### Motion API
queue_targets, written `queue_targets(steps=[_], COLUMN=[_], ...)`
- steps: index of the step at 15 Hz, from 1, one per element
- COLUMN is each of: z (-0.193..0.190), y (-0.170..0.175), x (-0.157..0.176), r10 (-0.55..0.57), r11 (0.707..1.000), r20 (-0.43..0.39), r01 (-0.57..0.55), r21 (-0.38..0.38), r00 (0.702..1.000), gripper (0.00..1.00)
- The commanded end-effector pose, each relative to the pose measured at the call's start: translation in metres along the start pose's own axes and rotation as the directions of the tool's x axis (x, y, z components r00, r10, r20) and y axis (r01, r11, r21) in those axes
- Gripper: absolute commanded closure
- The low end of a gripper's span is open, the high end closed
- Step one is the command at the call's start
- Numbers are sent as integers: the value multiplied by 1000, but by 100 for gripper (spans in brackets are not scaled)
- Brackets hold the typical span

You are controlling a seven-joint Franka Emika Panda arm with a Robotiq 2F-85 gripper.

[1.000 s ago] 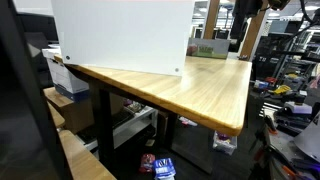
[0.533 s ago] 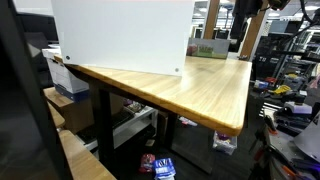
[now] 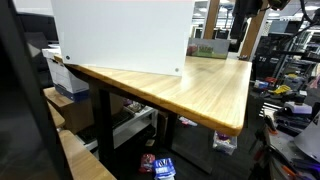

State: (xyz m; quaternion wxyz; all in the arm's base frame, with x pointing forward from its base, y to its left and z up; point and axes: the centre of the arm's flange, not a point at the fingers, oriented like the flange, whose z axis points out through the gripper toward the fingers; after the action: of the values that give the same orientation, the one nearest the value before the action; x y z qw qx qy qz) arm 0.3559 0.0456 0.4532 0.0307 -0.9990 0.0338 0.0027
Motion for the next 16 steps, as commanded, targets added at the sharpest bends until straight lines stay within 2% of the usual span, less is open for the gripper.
queue_targets(steps=[1,8,16], z=[0,-1,-22], y=[0,2,46], x=[0,0,20], r10=[0,1,111], r11=[1000,1000,994], r20=[0,-4,-100], r01=[0,-1,-110], r21=[0,-1,16], r00=[1000,1000,989], gripper=[0,0,0])
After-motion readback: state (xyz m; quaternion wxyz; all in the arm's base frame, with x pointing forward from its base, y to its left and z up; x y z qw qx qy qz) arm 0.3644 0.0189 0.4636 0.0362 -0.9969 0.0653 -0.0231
